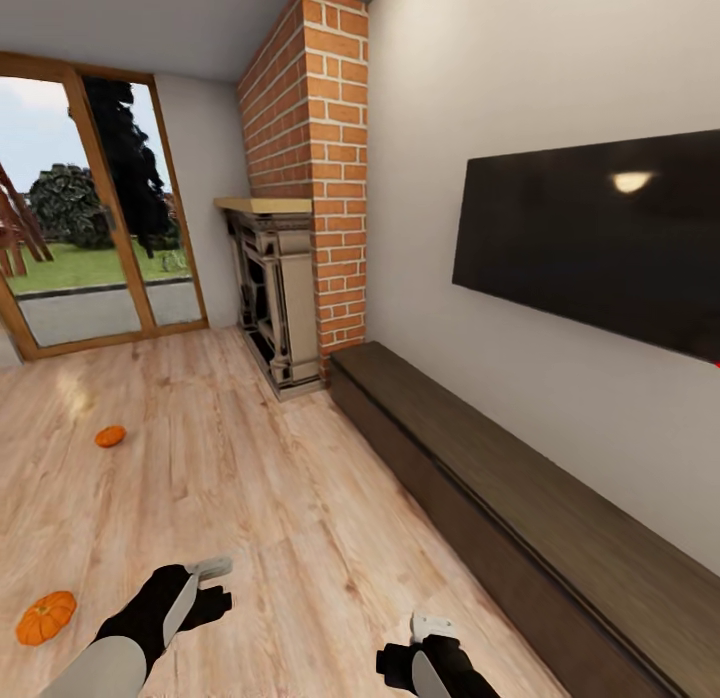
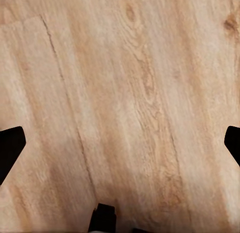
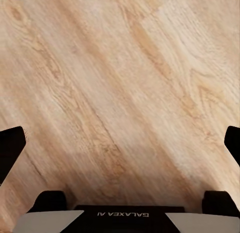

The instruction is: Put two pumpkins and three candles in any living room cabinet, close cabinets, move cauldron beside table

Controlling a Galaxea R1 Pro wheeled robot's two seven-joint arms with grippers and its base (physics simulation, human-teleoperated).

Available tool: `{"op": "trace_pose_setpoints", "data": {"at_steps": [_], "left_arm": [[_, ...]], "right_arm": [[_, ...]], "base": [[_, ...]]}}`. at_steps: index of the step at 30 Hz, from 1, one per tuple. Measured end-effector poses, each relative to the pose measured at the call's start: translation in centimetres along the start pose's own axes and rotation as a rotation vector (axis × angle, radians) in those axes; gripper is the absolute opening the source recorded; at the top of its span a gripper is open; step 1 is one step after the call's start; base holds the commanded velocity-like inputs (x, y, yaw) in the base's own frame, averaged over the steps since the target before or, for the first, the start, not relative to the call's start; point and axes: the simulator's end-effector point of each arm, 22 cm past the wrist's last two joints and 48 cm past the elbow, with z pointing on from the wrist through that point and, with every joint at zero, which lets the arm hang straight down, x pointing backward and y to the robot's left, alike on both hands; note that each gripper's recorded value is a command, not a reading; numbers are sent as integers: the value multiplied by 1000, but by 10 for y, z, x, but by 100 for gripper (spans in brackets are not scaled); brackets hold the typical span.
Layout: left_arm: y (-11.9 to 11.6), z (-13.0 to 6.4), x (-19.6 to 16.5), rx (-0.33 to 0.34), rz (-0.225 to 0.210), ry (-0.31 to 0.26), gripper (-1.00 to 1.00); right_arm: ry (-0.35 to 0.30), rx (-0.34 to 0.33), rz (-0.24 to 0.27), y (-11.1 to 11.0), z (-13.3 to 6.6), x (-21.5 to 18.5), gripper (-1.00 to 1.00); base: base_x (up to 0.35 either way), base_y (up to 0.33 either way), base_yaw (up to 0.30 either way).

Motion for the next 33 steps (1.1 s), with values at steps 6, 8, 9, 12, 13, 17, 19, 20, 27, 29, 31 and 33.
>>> {"op": "trace_pose_setpoints", "data": {"at_steps": [6,8,9,12,13,17,19,20,27,29,31,33], "left_arm": [[-1,-9,-4,-1,2,-3,100],[-1,-12,-5,-1,2,-3,100],[-1,-14,-6,-2,3,-4,100],[-1,-18,-7,-1,3,-3,100],[-1,-20,-7,-1,3,-3,100],[0,-26,-9,-2,2,-2,100],[0,-29,-10,-2,1,-2,100],[0,-30,-11,-2,2,-2,100],[-1,-40,-14,-1,3,-2,100],[-1,-43,-15,-1,3,-2,100],[-1,-46,-16,0,2,-2,100],[-1,-49,-16,0,3,-2,100]], "right_arm": [[0,0,0,2,-9,-4,100],[-1,0,0,2,-12,-5,100],[0,-1,-1,3,-14,-5,100],[1,0,0,3,-18,-7,100],[1,0,-1,3,-19,-7,100],[1,0,-1,5,-25,-9,100],[1,0,-1,5,-28,-10,100],[1,0,-1,6,-30,-11,100],[1,0,-1,7,-39,-14,100],[1,0,-1,8,-42,-15,100],[1,0,-1,8,-45,-15,100],[1,0,-1,9,-48,-16,100]], "base": [[0,0,279],[0,0,279],[0,0,279],[0,0,279],[0,0,279],[0,0,279],[0,0,279],[0,0,279],[0,0,279],[0,0,279],[0,0,279],[0,0,279]]}}
